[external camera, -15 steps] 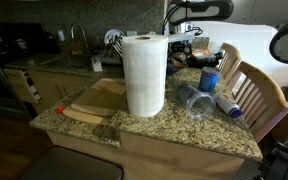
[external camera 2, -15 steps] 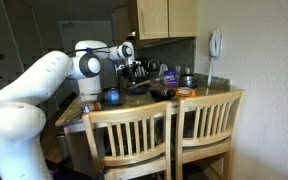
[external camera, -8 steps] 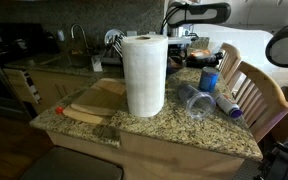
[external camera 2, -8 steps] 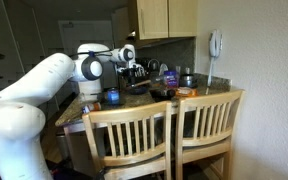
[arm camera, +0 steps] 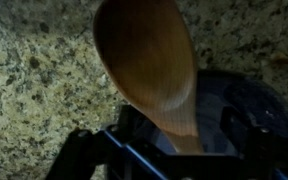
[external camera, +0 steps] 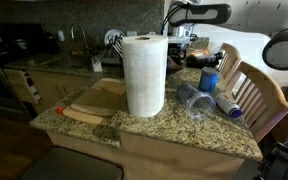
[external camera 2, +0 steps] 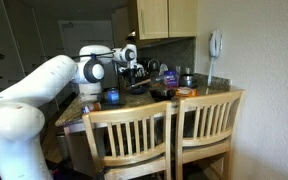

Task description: Pick up the spoon and put it on the counter

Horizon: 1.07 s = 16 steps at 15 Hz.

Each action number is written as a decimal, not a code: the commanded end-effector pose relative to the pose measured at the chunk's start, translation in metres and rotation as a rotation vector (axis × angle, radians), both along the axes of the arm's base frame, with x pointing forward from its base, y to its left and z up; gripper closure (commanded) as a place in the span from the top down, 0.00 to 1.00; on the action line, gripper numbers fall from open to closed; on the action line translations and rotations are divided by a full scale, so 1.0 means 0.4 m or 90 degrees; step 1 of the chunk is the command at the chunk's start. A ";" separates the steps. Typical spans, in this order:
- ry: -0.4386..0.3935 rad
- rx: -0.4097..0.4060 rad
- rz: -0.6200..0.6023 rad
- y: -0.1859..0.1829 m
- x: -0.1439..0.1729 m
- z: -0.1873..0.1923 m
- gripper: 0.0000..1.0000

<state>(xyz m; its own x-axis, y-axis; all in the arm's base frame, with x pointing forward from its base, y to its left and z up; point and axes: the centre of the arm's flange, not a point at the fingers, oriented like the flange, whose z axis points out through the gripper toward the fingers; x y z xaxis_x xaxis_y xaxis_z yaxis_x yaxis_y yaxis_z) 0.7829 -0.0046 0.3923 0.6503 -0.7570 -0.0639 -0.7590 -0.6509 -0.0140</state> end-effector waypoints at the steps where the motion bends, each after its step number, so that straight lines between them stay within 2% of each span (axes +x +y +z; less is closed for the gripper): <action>1: 0.017 0.006 0.002 -0.020 -0.012 0.003 0.60; 8: 0.031 0.000 -0.008 -0.032 -0.012 0.013 0.12; 12: 0.027 -0.003 -0.012 -0.030 -0.013 0.022 0.10; 16: 0.000 -0.012 -0.014 -0.014 -0.038 0.070 0.10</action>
<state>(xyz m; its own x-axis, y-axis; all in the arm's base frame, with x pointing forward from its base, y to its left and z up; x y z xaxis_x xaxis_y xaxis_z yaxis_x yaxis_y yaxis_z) 0.7782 -0.0125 0.4046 0.6399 -0.7654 -0.0685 -0.7673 -0.6413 -0.0015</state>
